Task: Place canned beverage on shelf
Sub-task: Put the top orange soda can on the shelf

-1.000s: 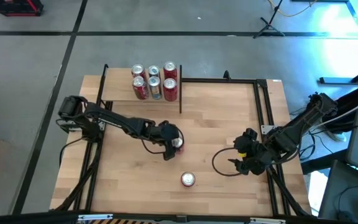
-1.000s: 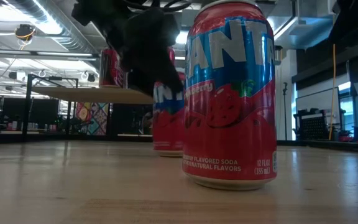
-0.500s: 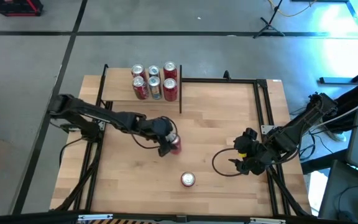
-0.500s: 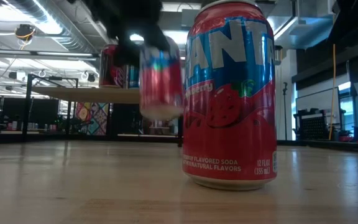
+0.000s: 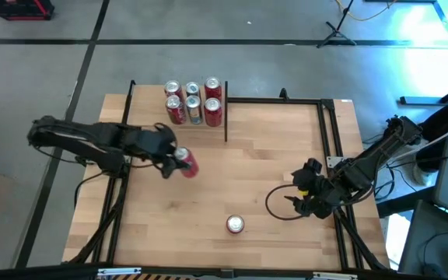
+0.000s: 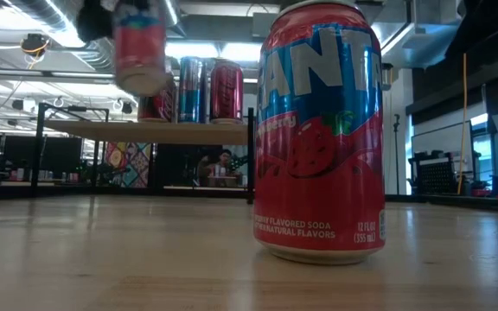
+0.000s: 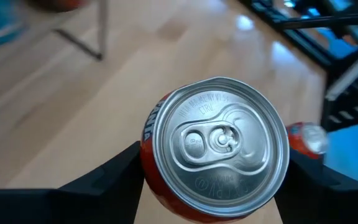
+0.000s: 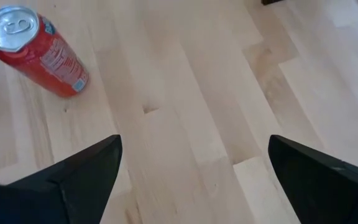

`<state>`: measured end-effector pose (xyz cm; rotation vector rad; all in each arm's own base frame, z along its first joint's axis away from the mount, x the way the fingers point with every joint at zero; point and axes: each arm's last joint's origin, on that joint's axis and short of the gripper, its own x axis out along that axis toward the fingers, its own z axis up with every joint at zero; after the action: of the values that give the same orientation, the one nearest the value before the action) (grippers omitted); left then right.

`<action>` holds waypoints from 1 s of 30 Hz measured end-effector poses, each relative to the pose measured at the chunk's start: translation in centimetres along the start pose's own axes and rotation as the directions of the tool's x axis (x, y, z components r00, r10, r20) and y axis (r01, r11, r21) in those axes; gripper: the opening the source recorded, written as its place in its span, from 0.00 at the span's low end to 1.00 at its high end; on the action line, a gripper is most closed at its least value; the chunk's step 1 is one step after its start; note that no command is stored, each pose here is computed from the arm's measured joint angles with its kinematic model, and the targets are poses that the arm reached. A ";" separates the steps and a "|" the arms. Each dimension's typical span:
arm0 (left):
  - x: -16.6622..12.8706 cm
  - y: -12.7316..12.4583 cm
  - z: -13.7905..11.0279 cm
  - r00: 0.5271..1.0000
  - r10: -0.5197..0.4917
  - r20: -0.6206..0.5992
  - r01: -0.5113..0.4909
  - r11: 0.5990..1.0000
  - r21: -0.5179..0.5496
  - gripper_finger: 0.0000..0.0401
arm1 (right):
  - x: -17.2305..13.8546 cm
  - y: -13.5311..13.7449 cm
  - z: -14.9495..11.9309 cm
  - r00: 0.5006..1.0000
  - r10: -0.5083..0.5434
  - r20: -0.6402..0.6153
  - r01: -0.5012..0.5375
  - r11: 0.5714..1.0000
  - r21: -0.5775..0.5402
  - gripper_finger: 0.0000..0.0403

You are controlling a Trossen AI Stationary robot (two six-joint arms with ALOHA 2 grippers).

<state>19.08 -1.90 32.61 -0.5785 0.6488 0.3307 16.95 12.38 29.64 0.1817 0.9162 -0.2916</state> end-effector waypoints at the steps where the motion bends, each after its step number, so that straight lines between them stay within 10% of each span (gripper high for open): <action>1: -0.6 0.4 -0.2 1.000 0.021 0.001 -0.021 1.000 -0.005 0.66 | 0.0 0.0 0.0 1.000 -0.005 0.006 0.005 1.000 0.000 0.97; 12: -7.8 2.9 1.3 0.940 0.340 -0.019 -0.339 0.940 0.042 0.66 | 0.9 -1.1 1.3 0.999 -0.038 0.000 0.038 0.999 0.036 0.97; 30: -8.7 8.8 4.8 0.858 0.514 0.020 -0.511 0.847 0.145 0.66 | 2.2 -2.1 4.3 0.997 0.032 0.063 -0.039 0.992 0.117 0.97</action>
<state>10.74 6.97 37.91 -0.2568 0.8378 0.7759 20.76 8.87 30.35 0.2963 0.8348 -0.3168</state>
